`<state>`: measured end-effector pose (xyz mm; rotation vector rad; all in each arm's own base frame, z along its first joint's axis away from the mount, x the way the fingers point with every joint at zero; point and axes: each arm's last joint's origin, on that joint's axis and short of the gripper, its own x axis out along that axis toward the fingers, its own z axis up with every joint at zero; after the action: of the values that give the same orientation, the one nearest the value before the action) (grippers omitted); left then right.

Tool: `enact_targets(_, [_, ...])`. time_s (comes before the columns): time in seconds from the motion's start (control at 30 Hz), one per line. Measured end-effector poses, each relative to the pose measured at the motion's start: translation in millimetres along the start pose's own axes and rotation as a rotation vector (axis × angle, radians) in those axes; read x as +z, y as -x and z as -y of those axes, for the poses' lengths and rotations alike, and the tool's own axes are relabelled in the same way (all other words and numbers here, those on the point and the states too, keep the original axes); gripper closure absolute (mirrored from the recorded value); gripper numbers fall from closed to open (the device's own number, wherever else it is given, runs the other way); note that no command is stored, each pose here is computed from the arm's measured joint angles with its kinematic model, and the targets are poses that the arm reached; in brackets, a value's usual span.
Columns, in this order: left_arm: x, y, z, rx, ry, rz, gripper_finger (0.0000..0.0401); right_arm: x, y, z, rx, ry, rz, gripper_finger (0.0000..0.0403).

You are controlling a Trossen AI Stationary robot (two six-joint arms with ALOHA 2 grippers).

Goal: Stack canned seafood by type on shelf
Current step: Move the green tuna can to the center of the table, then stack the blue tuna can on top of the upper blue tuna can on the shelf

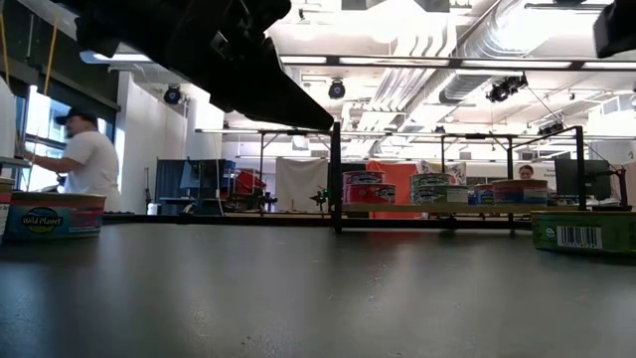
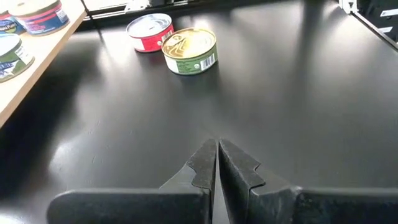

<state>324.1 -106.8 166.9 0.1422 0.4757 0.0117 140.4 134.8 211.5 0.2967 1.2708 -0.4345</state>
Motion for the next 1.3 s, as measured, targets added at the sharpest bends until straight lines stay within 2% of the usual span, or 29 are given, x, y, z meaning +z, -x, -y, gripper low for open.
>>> enact_targets(0.3, [0.8, 0.0, 0.1, -0.001, -0.007, 0.008, 0.0389, 20.3, -13.4, 1.5, -0.053, 0.001, 0.009, 0.0402])
enact_targets(0.53, [1.1, 0.0, 0.2, -0.001, -0.013, 0.011, 0.0389, 34.2, -47.3, -12.5, -0.069, 0.041, -0.119, 0.0402])
enact_targets(0.67, [1.1, 0.0, 0.2, -0.001, -0.013, 0.011, 0.0389, 45.6, -63.1, -22.5, -0.014, 0.065, -0.115, 0.0402])
enact_targets(0.77, [1.6, 0.1, 0.2, -0.001, -0.014, 0.016, 0.0389, 61.5, -71.1, -33.5, 0.107, 0.058, -0.047, 0.0403])
enact_targets(0.87, [2.1, 0.1, 0.2, -0.001, -0.020, 0.021, 0.0389, 80.3, -72.1, -40.9, 0.212, 0.053, 0.091, 0.0403])
enact_targets(0.93, [2.4, 0.1, 0.2, -0.001, -0.018, 0.024, 0.0389, 90.6, -66.6, -41.8, 0.226, 0.072, 0.167, 0.0403])
enact_targets(1.03, [2.1, 0.1, 0.2, -0.001, -0.019, 0.021, 0.0389, 103.9, -42.7, -41.9, 0.230, 0.100, 0.284, 0.0403])
enact_targets(1.1, [1.1, 0.4, 0.5, 0.004, -0.024, 0.009, 0.0389, 104.5, -35.2, -37.2, 0.191, 0.124, 0.308, 0.0403])
enact_targets(1.13, [0.2, 2.8, 1.2, 0.032, -0.035, -0.011, 0.0389, 104.6, -32.5, -35.5, 0.183, 0.131, 0.321, 0.0403])
enact_targets(1.2, [-1.2, 13.3, 3.5, 0.153, -0.040, -0.061, 0.0390, 106.8, -27.3, -34.3, 0.178, 0.130, 0.364, 0.0403])
enact_targets(1.3, [-1.7, 43.1, 5.0, 0.303, 0.018, -0.146, 0.0396, 108.0, -27.9, -33.5, 0.137, 0.119, 0.402, 0.0403])
